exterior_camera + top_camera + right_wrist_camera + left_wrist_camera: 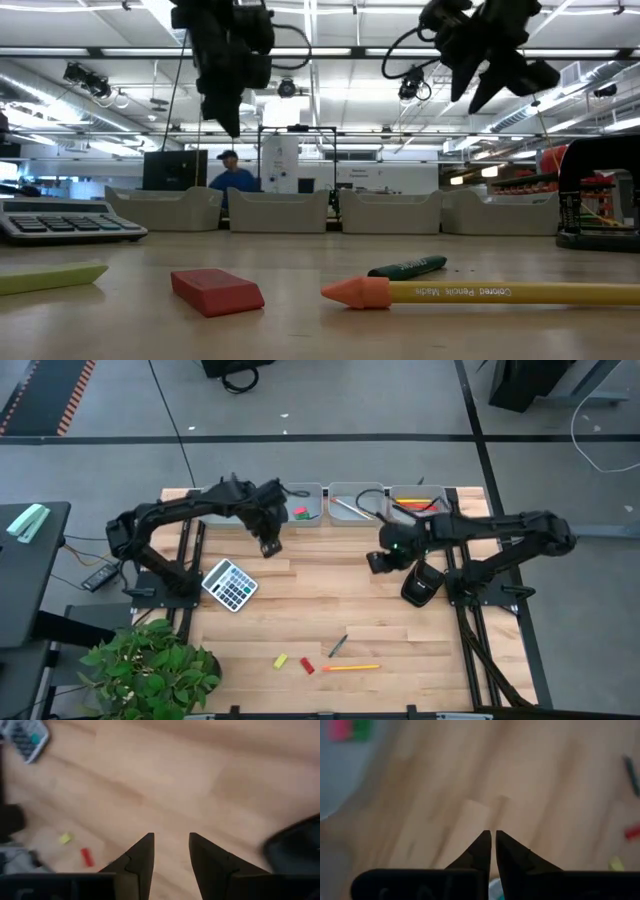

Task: Sort crayons/erasers/pens/pencils in bins
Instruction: Put the yellow pencil into the gray bin

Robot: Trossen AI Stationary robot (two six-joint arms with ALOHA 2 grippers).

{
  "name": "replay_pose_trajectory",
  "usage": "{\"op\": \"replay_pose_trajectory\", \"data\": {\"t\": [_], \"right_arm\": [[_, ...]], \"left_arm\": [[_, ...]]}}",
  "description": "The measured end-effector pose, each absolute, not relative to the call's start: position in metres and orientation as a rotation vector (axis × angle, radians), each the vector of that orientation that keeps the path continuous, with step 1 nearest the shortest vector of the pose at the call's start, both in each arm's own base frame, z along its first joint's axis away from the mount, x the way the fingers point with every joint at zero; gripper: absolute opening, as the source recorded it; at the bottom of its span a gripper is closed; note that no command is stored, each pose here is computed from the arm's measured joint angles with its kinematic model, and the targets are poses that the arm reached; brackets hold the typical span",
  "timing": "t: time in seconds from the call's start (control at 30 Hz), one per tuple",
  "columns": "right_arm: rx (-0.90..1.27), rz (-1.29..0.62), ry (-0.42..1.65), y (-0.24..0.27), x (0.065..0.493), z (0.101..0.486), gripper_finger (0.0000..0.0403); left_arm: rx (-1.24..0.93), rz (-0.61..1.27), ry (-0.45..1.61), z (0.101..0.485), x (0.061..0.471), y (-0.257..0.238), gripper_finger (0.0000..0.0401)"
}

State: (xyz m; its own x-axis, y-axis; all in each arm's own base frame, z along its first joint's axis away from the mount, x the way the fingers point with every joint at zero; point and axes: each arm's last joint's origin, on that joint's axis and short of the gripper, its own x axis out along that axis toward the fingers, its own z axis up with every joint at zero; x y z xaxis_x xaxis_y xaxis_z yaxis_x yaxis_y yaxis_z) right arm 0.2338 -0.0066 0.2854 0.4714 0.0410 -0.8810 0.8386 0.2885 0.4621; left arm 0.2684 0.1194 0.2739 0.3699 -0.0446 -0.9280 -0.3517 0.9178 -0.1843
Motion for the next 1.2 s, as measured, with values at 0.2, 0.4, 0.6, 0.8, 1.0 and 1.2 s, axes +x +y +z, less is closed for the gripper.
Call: {"op": "replay_pose_trajectory", "data": {"t": [0.2, 0.4, 0.6, 0.8, 1.0, 1.2], "right_arm": [[1.254, -0.617, 0.997, 0.031, 0.233, 0.265, 0.0131], [1.24, -0.589, 1.082, 0.063, 0.223, 0.253, 0.0131], [1.052, -0.445, 1.111, 0.088, 0.219, 0.252, 0.0131], [0.808, -0.242, 1.145, 0.132, 0.217, 0.239, 0.013], [0.645, -0.139, 1.163, 0.154, 0.213, 0.229, 0.013], [0.588, -0.138, 1.109, 0.155, 0.211, 0.232, 0.013]], "left_arm": [[-0.25, 0.023, 1.156, 0.278, 0.28, 0.091, 0.002], [-0.264, 0.012, 1.12, 0.279, 0.289, 0.076, 0.0015], [-0.372, 0.052, 1.031, 0.284, 0.302, 0.059, 0.0019], [-0.498, 0.045, 0.823, 0.297, 0.324, 0.033, 0.001], [-0.543, -0.008, 0.688, 0.307, 0.338, -0.013, 0.002], [-0.461, 0.011, 0.645, 0.309, 0.335, -0.066, 0.001]]}}
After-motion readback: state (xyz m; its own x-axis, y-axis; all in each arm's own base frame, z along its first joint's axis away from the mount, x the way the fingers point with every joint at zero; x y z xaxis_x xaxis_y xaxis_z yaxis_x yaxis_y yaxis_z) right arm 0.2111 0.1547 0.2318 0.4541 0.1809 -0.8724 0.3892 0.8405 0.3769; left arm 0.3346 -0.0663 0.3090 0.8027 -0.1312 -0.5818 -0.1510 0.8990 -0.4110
